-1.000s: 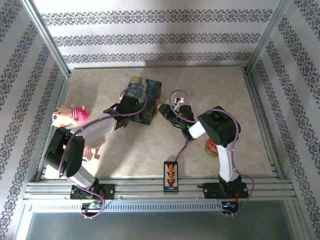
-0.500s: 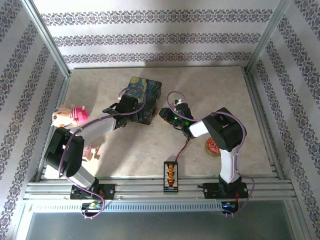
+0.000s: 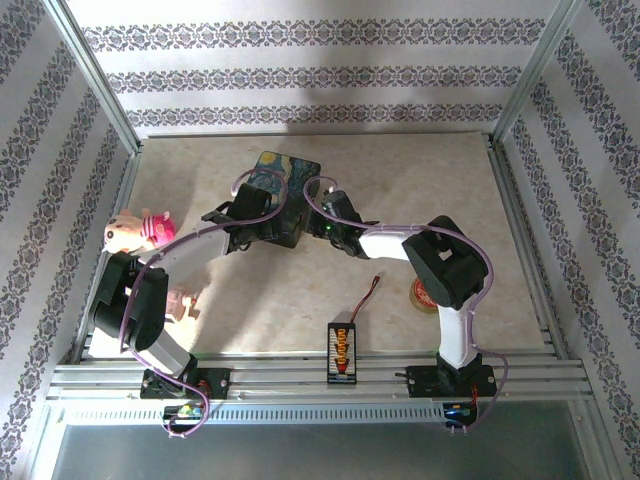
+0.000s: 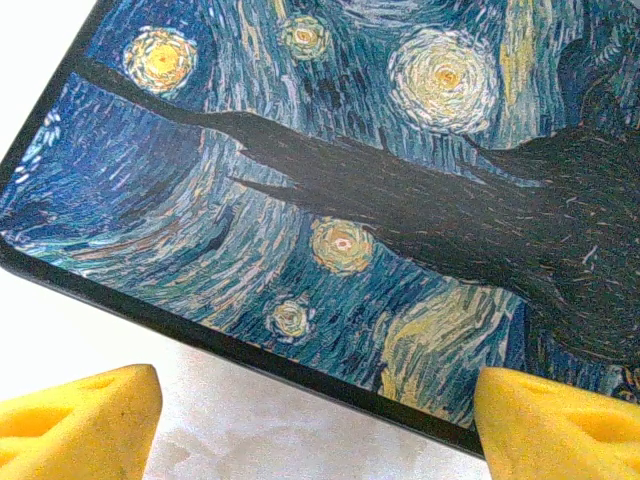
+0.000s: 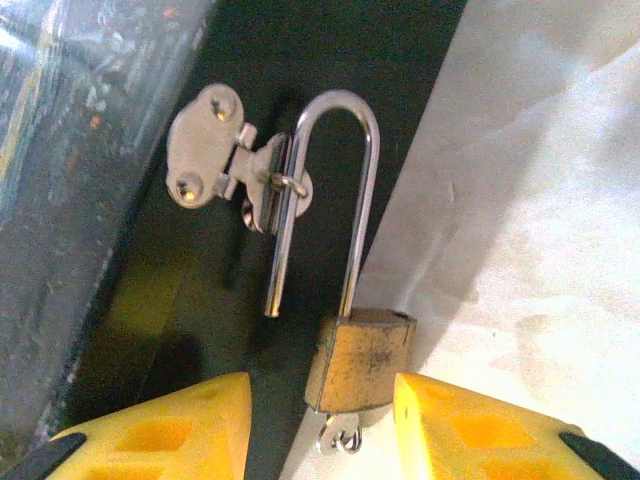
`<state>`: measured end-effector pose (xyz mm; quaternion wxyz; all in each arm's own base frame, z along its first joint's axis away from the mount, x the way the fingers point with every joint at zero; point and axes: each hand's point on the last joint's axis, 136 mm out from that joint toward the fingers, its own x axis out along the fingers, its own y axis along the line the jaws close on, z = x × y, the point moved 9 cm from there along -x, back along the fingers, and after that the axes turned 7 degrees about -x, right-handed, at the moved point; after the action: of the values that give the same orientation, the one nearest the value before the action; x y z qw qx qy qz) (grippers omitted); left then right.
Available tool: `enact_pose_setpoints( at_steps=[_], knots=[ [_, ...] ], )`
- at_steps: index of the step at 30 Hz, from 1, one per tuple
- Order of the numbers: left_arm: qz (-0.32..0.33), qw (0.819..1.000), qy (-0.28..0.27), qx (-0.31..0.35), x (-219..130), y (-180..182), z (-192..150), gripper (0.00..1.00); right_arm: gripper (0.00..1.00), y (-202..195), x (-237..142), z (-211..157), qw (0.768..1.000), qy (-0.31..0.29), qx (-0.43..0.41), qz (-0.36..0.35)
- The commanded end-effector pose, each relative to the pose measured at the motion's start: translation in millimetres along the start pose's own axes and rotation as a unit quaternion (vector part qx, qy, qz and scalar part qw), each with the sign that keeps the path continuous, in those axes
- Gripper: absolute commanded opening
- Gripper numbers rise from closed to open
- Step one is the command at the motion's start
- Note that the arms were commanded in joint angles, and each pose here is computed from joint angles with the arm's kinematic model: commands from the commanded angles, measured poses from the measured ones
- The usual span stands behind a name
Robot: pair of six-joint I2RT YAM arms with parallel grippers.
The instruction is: Unlock a padlock with a key
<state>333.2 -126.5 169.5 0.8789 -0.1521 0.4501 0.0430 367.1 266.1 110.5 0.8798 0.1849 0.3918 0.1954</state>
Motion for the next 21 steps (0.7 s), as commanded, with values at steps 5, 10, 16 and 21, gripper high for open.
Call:
enact_pose_setpoints(
  at_steps=[5,10,16,21],
  knots=[
    [0.064,0.996,0.062,0.011,14,28,-22,0.8,0.42,4,10,-2,0.998,0.018,-0.034,-0.046],
    [0.062,0.996,0.067,0.008,15,29,-24,0.79,0.42,3,16,-7,0.996,0.033,-0.043,-0.064],
    [0.059,0.996,0.068,0.008,16,28,-24,0.79,0.42,3,17,-11,0.993,0.047,-0.063,-0.092],
    [0.062,0.996,0.069,0.01,16,29,-25,0.79,0.42,4,18,-10,0.992,0.051,-0.07,-0.096]
  ],
)
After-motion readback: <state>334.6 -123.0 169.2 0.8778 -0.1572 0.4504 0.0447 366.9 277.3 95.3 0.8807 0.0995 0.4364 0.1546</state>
